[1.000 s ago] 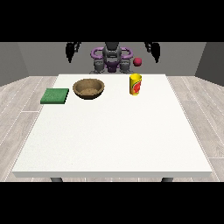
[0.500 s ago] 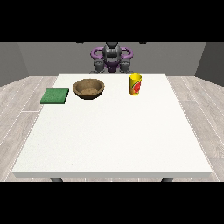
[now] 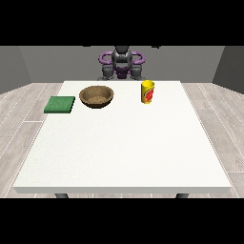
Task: Pick the cup and pour the ball into the bowl, then pick the bowl and place it on the pad
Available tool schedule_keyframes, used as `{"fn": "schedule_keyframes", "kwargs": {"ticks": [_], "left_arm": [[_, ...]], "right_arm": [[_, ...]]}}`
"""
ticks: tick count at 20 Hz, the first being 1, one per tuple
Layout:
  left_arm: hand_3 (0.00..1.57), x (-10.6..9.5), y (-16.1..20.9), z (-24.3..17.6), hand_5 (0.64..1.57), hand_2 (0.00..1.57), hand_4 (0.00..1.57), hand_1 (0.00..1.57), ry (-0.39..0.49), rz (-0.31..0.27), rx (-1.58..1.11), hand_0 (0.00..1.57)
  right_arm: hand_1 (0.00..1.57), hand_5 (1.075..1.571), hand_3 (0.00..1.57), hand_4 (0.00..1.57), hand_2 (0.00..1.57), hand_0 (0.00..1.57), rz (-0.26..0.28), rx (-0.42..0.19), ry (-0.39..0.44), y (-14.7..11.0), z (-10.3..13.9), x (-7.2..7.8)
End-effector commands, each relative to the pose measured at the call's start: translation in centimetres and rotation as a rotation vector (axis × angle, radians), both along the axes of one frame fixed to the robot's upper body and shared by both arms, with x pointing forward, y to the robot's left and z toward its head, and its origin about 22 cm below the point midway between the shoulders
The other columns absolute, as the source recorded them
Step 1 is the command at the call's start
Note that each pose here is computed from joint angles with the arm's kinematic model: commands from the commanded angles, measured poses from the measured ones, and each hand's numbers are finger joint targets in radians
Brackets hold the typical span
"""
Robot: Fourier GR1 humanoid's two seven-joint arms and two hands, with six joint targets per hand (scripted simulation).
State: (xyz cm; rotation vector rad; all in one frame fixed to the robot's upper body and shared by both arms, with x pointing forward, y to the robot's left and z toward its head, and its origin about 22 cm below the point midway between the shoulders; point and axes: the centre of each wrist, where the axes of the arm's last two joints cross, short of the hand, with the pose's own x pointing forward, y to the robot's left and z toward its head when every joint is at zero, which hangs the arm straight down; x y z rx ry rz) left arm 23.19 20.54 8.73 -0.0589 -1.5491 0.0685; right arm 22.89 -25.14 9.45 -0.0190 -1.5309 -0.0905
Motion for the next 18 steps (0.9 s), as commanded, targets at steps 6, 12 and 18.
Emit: {"fn": "schedule_keyframes", "kwargs": {"ticks": [6,12,18], "left_arm": [[0.0,2.5,-0.5,-2.8,1.52,0.0,0.57,0.0,-0.273,0.021,0.087,0.0],[0.0,3.0,2.3,-7.5,1.484,0.0,0.41,0.0,-0.308,0.031,0.129,0.0],[0.0,5.7,3.6,-10.6,1.451,0.0,0.0,0.0,-0.246,0.02,0.146,0.0]], "right_arm": [[0.0,1.545,0.0,0.7,0.0,0.0,0.032,0.014,-0.229,1.2,-2.2,1.6],[0.0,1.547,0.0,0.68,0.0,0.0,0.041,0.006,-0.314,-3.8,-1.8,2.7],[0.0,1.559,0.0,0.67,0.0,0.0,0.029,0.01,-0.302,-5.5,-2.8,3.8]]}}
